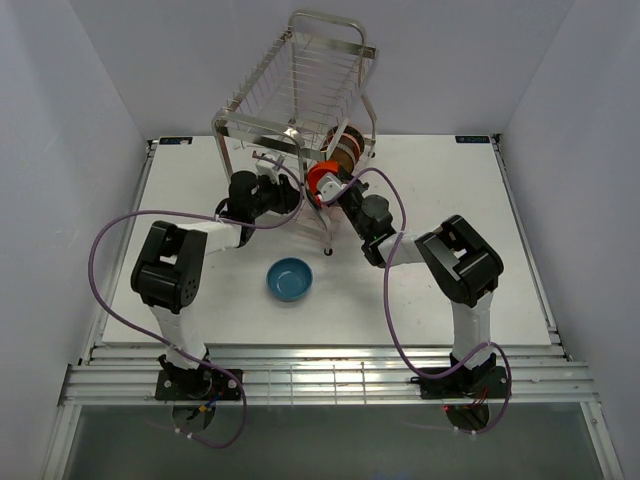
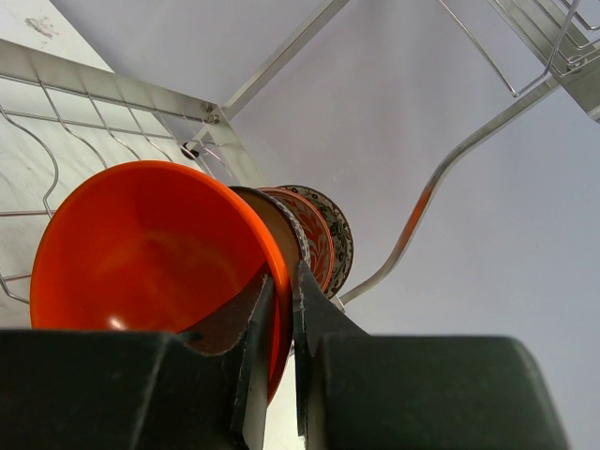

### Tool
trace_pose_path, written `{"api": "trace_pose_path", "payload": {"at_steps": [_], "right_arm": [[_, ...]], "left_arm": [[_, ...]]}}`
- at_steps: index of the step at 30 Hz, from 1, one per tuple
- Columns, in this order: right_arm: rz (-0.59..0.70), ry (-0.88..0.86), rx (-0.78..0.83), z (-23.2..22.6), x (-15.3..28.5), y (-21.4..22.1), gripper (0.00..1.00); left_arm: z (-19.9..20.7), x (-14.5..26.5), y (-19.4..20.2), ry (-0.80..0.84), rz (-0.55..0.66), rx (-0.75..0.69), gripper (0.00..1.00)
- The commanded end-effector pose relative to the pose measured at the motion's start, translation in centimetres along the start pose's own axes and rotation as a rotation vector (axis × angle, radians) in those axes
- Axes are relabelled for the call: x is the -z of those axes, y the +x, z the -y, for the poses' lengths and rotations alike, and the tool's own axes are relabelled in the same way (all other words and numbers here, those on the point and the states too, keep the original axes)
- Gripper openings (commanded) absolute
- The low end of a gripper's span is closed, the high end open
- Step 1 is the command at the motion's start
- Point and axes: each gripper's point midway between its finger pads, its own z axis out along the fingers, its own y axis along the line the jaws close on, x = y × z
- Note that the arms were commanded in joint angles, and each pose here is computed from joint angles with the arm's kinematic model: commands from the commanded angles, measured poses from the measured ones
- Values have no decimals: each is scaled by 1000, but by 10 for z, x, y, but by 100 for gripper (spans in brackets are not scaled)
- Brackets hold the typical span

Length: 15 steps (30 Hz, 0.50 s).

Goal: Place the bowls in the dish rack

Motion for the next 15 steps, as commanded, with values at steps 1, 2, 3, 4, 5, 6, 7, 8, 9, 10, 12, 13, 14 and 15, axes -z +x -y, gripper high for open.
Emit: {"api": "trace_pose_path", "payload": {"at_steps": [1,2,3,4,5,6,7,8,9,10,12,13,14,15], "right_arm": [[323,465,-79,121,14,-80,8],[323,465,-79,120,14,-80,8],[323,465,-80,120,13,-80,8],[324,464,-79,119,13,-80,8],[322,461,-82,118,13,-79,8],[323,461,-82,118,12,-79,8],[324,458,-81,117,12,-79,8],[322,456,-79,116,12,-78,8],[320,458,-80,116,11,-77,8],[317,458,-79,115,11,-76,8],[313,454,-78,113,10,-74,8],[310,448,-76,111,11,-73,8],[310,446,-77,110,11,-72,8],[313,441,-79,109,11,-73,8]], "left_arm": [[21,-7,-29,84,67,15,40],[22,-8,-28,96,69,20,41],[27,-8,-29,125,70,25,41],[30,-8,-28,138,67,43,41],[32,-9,-28,147,69,46,42],[33,-10,-28,152,70,50,42],[34,-11,-29,155,73,56,42],[35,-12,-32,158,80,65,42],[35,-12,-33,161,83,68,43],[37,-12,-34,171,85,69,43],[37,-13,-35,173,89,75,43],[36,-14,-35,168,92,77,43],[35,-15,-36,167,96,75,43],[35,-17,-38,169,101,73,43]]}}
